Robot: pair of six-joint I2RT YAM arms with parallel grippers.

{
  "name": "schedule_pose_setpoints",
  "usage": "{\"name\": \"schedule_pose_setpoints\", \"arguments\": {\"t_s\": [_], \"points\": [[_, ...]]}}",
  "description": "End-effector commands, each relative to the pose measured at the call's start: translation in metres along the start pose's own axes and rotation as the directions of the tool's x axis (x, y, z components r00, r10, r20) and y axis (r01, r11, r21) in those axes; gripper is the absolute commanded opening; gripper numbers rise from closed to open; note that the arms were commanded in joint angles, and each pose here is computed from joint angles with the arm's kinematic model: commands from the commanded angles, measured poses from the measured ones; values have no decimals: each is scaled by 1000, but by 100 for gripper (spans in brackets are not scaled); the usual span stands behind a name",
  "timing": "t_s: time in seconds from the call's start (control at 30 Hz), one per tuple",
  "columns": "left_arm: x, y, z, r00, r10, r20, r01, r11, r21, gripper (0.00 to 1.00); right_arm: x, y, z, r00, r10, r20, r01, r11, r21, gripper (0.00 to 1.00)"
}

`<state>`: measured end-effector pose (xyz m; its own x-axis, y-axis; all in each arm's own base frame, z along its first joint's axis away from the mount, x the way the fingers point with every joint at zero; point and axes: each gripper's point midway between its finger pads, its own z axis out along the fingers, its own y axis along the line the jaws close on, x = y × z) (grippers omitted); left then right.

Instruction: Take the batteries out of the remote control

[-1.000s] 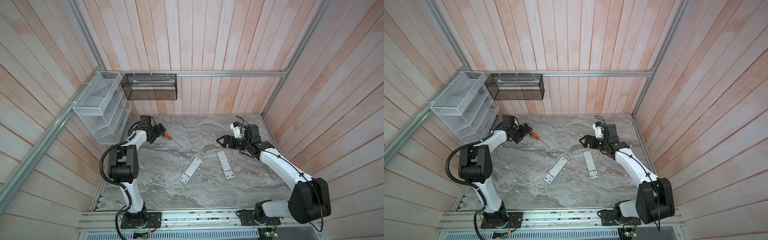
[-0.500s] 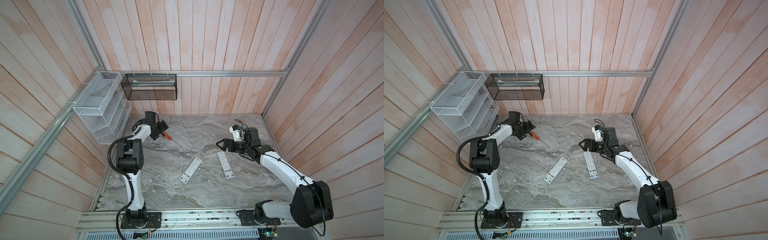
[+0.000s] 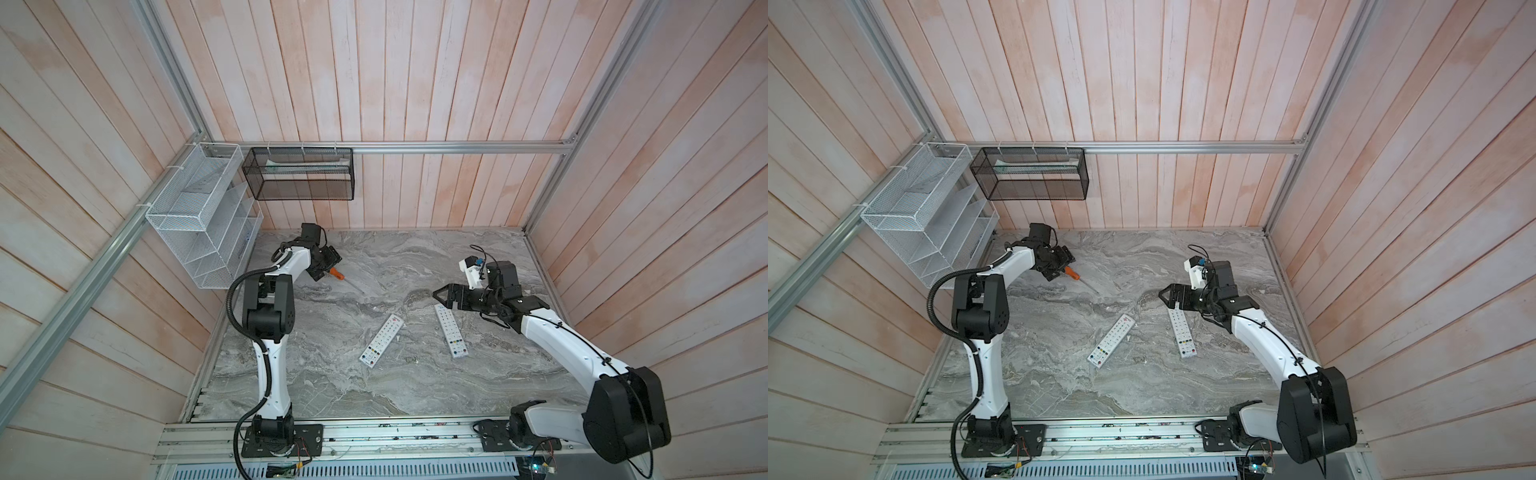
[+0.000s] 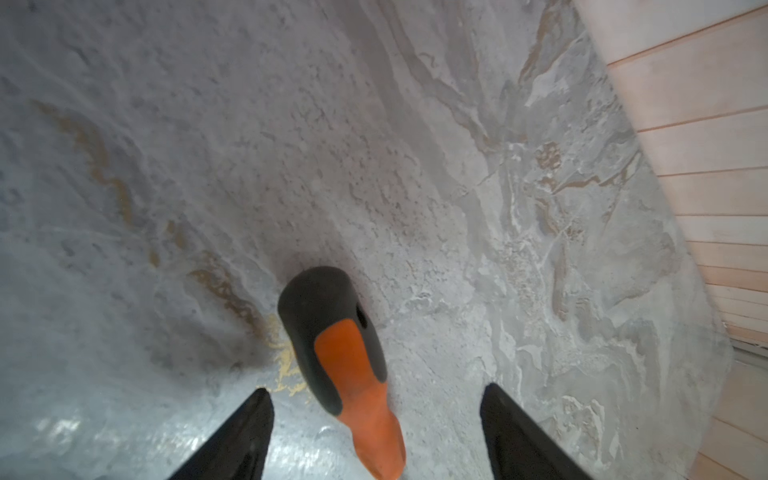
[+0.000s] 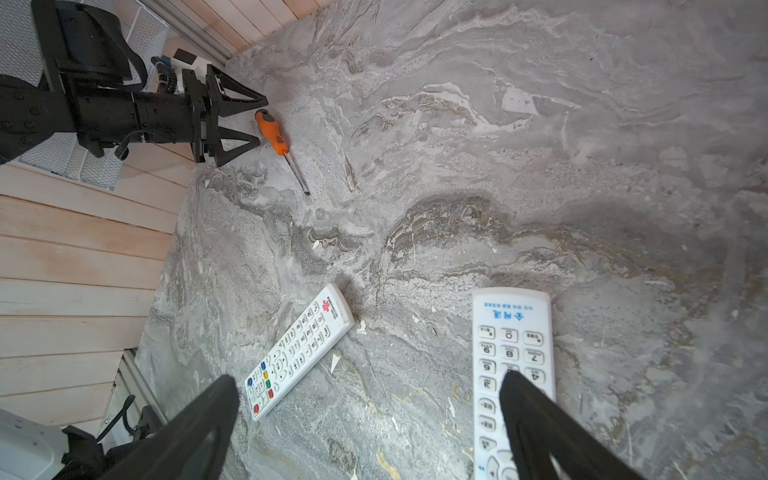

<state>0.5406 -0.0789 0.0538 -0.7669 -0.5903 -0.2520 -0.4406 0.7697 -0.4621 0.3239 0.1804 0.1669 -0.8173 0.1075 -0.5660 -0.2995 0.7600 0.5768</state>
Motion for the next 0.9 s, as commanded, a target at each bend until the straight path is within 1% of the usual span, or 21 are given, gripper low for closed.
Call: {"name": "schedule_pose_setpoints", "arguments": {"t_s": [0.0, 0.07, 0.2, 0.23, 0.43, 0.53, 0.6, 0.7, 0.77, 0.87], "points": [[3, 10, 7, 1000, -1, -4, 1, 998, -55, 77, 1, 7, -2, 1000, -23, 11, 23, 999, -33, 98], [4, 13, 11, 1000, 1, -11, -2, 998, -69, 75, 1, 8, -2, 1000, -20, 12, 20, 999, -38, 98], [7, 17, 16, 1000, 5, -22, -7, 996, -83, 66, 2, 9, -3, 1000, -10, 18, 11, 999, -50, 98], [7, 18, 17, 1000, 6, -24, -8, 996, -87, 66, 2, 9, -3, 1000, -9, 20, 10, 999, -52, 98], [16, 15, 14, 999, 31, -35, -33, 996, -78, 66, 6, 7, 1, 1000, 18, 8, -18, 998, -56, 98], [31, 9, 6, 997, 75, -33, -77, 996, -53, 71, 7, 5, 3, 999, 45, 1, -45, 998, -44, 98], [47, 8, 1, 994, 98, -43, -100, 994, -32, 73, 9, -1, 4, 998, 65, 0, -65, 998, -12, 98], [74, 2, -12, 985, 163, -52, -161, 986, 39, 76, 13, -5, 3, 997, 80, -12, -80, 997, 20, 98], [93, -3, -25, 967, 252, -49, -249, 967, 60, 79, 15, -5, 0, 997, 82, -12, -82, 996, 29, 98], [123, -17, -47, 906, 420, -54, -413, 904, 107, 81, 14, -4, -4, 997, 84, 0, -83, 996, 35, 98]]}}
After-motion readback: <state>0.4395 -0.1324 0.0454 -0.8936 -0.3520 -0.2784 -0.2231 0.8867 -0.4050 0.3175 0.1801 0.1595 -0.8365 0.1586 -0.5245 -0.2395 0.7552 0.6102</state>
